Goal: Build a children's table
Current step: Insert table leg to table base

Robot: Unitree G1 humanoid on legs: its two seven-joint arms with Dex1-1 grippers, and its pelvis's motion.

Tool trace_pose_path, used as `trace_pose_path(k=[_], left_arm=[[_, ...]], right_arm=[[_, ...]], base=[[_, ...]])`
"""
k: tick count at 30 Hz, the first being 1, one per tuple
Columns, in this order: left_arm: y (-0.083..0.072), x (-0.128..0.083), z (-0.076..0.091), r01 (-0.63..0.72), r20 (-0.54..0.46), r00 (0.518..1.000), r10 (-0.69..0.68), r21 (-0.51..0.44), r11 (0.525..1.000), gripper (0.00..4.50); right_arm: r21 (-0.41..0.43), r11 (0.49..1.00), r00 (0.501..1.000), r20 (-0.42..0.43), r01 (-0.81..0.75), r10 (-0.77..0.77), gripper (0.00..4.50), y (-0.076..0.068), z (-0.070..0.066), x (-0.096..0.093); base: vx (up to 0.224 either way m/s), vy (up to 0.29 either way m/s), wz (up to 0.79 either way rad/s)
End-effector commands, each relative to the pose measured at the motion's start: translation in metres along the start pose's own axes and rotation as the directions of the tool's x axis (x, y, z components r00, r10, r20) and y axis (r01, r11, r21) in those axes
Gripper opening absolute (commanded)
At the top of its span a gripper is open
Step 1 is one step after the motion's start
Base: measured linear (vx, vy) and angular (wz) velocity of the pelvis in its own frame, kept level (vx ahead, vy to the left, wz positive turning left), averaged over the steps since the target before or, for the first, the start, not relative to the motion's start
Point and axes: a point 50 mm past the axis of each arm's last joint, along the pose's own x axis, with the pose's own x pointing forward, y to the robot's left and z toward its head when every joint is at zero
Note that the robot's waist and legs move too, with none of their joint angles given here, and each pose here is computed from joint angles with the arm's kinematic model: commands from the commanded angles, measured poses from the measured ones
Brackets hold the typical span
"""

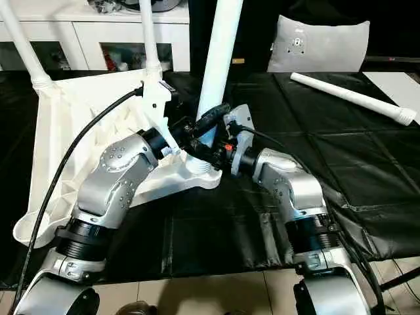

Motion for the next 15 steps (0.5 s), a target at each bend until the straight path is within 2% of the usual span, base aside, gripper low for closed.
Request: trace_pose_path(k=[1,4,6,7,8,9,11,13,15], left_arm=[[-0.003,0.002,0.004,0.019,0.016,1.000,-0.019,0.014,1.000,1.88],[-0.001,0.002,0.004,-0.006,0.014,1.000,0.006,0.003,1.000,1.88],[-0.001,0.002,0.006,-0.003,0.030,1.000,0.004,-0.040,0.999,1.88],[-0.001,0.003,0.006,0.008,0.035,0.999,-0.006,-0.054,0.998,2.23],[-0.002,0.003,0.008,0.017,0.042,0.999,-0.014,-0.065,0.998,2.23],[-0.003,0.002,0.009,0.023,0.048,0.999,-0.020,-0.073,0.997,2.58],[-0.005,0.003,0.014,0.024,0.087,0.996,-0.015,-0.105,0.994,2.70],[-0.008,0.004,0.022,0.054,0.152,0.988,-0.027,-0.175,0.983,2.95],[-0.011,0.003,0.027,0.086,0.194,0.980,-0.043,-0.219,0.972,2.99]], right_arm=[[-0.012,1.000,1.000,-0.014,0.025,-0.026,1.95,-0.004,0.001,-0.001],[-0.014,1.000,0.999,-0.018,0.026,-0.027,1.95,-0.004,0.001,0.000],[-0.015,1.000,0.999,-0.020,0.026,-0.027,1.95,-0.004,0.000,0.000],[-0.015,1.000,0.999,-0.021,0.026,-0.026,1.95,-0.004,0.000,0.000],[-0.018,0.999,0.999,-0.027,0.029,-0.029,1.95,-0.004,-0.001,0.000],[-0.020,0.999,0.999,-0.033,0.031,-0.032,1.95,-0.004,-0.002,0.001],[-0.025,0.999,0.999,-0.041,0.034,-0.035,1.94,-0.004,-0.004,0.002],[-0.027,0.999,0.998,-0.044,0.037,-0.038,1.94,-0.003,-0.005,0.002],[-0.025,0.999,0.998,-0.048,0.047,-0.049,1.94,-0.004,-0.006,0.003]], base=[[0.000,0.000,0.00],[0.000,0.000,0.00],[0.000,0.000,0.00],[0.000,0.000,0.00],[0.000,0.000,0.00],[0.000,0.000,0.00],[0.000,0.000,0.00],[0.000,0.000,0.00],[0.000,0.000,0.00]])
